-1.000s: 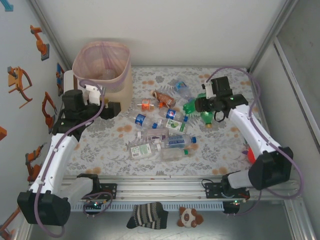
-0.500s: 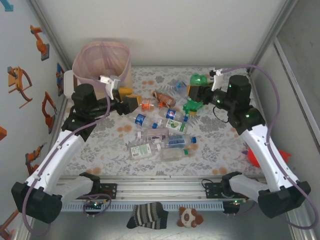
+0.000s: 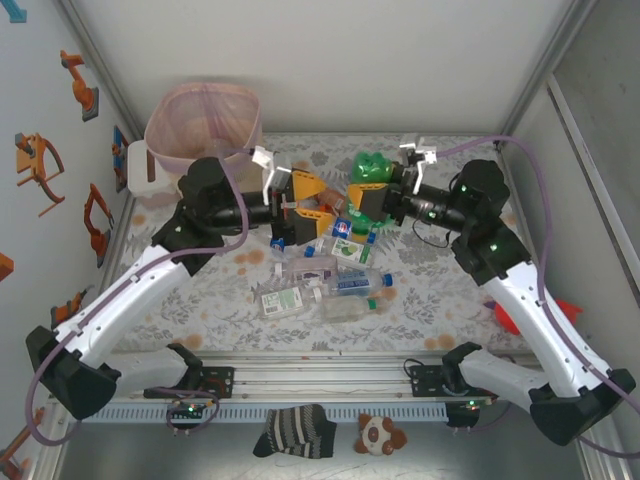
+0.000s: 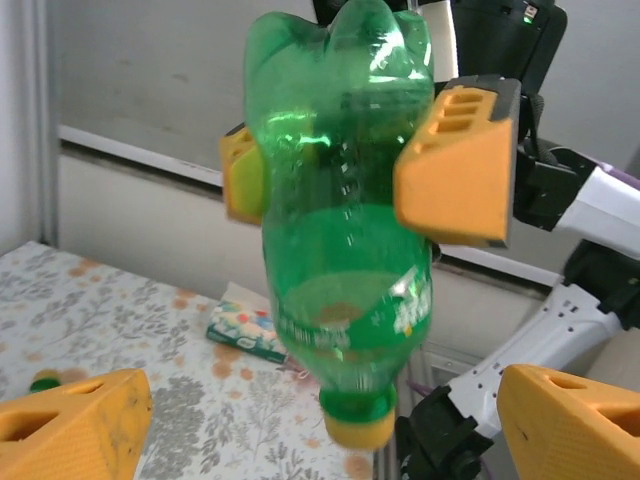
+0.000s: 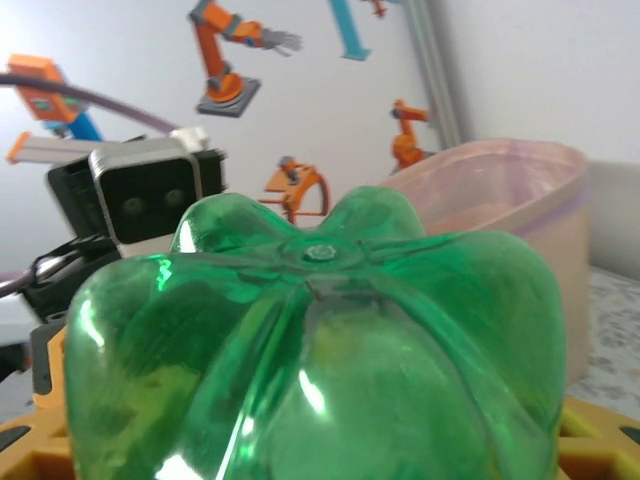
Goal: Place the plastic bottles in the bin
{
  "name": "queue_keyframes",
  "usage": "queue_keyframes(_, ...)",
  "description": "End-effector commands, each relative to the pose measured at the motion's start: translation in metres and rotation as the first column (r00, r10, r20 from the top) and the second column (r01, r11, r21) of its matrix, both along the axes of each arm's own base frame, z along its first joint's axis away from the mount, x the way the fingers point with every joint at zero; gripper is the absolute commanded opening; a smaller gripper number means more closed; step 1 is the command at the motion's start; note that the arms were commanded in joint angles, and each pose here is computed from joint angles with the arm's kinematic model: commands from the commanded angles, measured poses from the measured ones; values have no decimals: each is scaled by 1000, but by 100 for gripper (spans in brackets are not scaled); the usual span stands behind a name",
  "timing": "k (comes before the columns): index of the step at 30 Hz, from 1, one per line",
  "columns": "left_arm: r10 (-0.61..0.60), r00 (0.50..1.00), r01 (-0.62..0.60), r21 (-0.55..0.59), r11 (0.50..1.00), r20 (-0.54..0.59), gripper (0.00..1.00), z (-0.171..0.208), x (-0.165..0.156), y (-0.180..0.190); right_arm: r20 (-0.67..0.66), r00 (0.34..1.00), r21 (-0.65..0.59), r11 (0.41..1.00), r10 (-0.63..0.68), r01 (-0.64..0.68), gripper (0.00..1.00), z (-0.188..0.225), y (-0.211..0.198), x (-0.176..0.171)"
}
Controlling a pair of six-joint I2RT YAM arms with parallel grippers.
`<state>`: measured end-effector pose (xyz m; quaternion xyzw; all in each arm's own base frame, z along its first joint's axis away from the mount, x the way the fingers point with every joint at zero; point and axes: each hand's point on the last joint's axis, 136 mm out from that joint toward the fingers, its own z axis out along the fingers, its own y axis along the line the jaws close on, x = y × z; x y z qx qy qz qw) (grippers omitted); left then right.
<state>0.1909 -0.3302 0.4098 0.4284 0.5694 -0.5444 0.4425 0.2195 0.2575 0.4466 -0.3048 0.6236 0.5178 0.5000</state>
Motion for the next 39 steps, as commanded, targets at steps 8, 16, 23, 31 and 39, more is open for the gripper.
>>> queue_keyframes(8,-151,986,153,-28,988,64,92,13,-22,-30,106,992,39,997,66,-70,50,29,17,-22)
queue_keyframes(16,-230,971,234,-56,971,65,84,18,-29,-48,123,991,54,996,60,-68,50,34,22,-22)
queue_keyframes(23,-251,966,255,-63,965,67,66,19,-32,-53,123,991,54,997,45,-52,50,33,22,-21)
queue_keyframes(31,-229,969,234,-52,971,89,54,18,-32,-50,124,992,44,999,17,-22,50,31,18,-20)
queue_keyframes(39,-180,979,185,-35,982,97,52,16,-25,-47,128,991,31,999,-39,35,68,30,10,-18)
